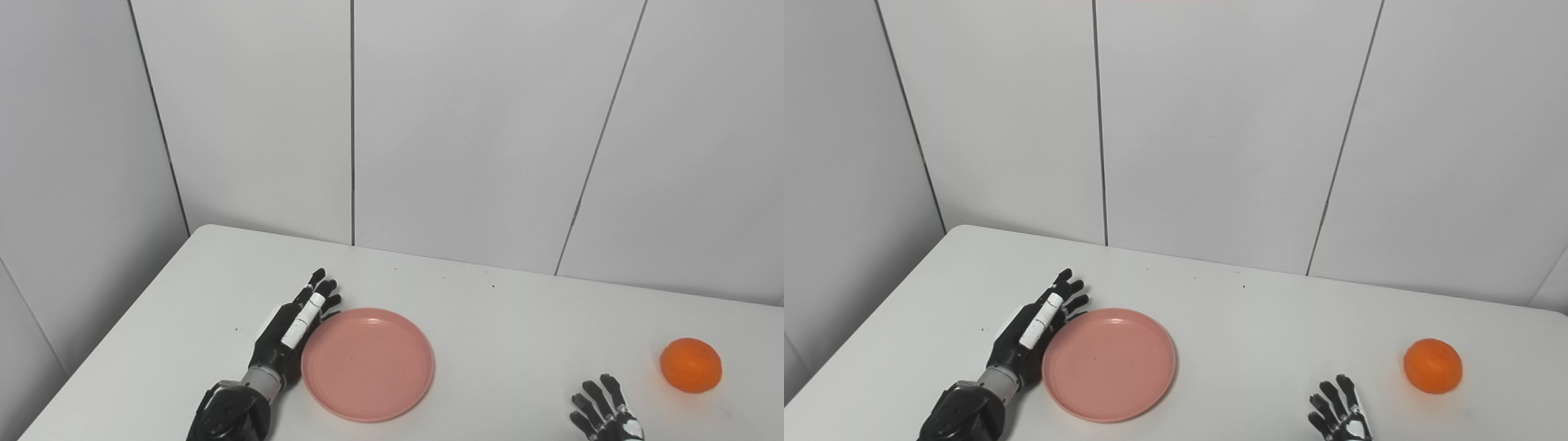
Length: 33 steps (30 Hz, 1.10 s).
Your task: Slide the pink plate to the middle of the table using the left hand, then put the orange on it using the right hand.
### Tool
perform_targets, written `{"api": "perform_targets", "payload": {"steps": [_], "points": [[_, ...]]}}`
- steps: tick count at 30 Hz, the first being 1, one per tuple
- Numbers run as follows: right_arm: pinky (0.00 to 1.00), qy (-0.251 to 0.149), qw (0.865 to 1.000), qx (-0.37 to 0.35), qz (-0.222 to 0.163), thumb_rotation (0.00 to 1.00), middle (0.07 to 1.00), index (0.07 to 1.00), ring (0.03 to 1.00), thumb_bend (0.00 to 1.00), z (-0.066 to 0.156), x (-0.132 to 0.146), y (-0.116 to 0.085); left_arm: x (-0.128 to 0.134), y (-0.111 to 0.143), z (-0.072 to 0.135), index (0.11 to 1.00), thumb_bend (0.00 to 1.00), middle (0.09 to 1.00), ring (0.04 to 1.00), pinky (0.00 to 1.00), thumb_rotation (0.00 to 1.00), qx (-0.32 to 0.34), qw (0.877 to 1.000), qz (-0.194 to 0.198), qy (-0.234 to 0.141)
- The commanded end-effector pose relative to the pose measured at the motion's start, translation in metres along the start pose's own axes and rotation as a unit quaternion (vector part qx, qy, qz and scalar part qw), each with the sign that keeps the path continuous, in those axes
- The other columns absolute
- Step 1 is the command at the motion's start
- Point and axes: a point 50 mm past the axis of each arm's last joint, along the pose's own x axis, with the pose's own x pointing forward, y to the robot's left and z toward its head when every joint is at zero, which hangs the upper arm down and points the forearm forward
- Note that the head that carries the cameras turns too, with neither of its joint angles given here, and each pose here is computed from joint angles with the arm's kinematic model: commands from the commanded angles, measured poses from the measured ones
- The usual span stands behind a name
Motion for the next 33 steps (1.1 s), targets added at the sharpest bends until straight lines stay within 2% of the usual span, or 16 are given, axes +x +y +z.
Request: {"api": "perform_targets", "payload": {"steps": [1, 5, 9, 15, 18, 25, 29, 33], "points": [[0.87, 0.037, 0.999, 0.008, -0.008, 0.99, 0.905, 0.946, 0.877, 0.72, -0.015, -0.014, 0.001, 0.006, -0.007, 0.012, 1.000, 0.83, 0.982, 0.946, 0.90, 0.71, -0.004, 1.000, -0.018, -0.024], [0.87, 0.037, 0.999, 0.009, -0.009, 0.99, 0.906, 0.947, 0.875, 0.72, -0.015, -0.014, 0.001, 0.006, -0.010, 0.010, 1.000, 0.82, 0.984, 0.942, 0.88, 0.72, -0.001, 1.000, -0.021, -0.022], [0.87, 0.038, 0.999, 0.010, -0.010, 0.99, 0.902, 0.943, 0.876, 0.72, -0.015, -0.014, 0.002, 0.006, -0.013, 0.008, 0.994, 0.88, 0.973, 0.929, 0.84, 0.71, -0.003, 0.999, -0.025, -0.020], [0.88, 0.039, 0.999, 0.008, -0.009, 1.00, 0.905, 0.948, 0.877, 0.72, -0.014, -0.014, 0.003, 0.006, -0.023, 0.006, 0.978, 0.91, 0.964, 0.922, 0.86, 0.68, -0.013, 0.999, -0.027, -0.015], [0.87, 0.038, 0.999, 0.008, -0.009, 1.00, 0.904, 0.944, 0.877, 0.71, -0.013, -0.014, 0.004, 0.005, -0.030, 0.005, 0.966, 0.91, 0.950, 0.904, 0.84, 0.69, -0.003, 1.000, -0.016, -0.010], [0.87, 0.035, 0.999, 0.009, -0.007, 1.00, 0.907, 0.946, 0.875, 0.70, -0.011, -0.015, 0.007, 0.000, -0.046, 0.003, 0.953, 0.88, 0.946, 0.921, 0.88, 0.71, -0.011, 1.000, 0.017, 0.003], [0.86, 0.035, 0.999, 0.006, -0.006, 1.00, 0.905, 0.946, 0.875, 0.70, -0.008, -0.015, 0.010, -0.002, -0.051, 0.005, 0.976, 0.88, 0.969, 0.932, 0.89, 0.75, -0.010, 1.000, 0.025, 0.009], [0.85, 0.036, 0.999, 0.005, -0.009, 1.00, 0.898, 0.939, 0.870, 0.72, -0.004, -0.014, 0.015, -0.002, -0.056, 0.006, 0.979, 0.89, 0.968, 0.925, 0.86, 0.76, -0.004, 1.000, 0.025, 0.008]]}}
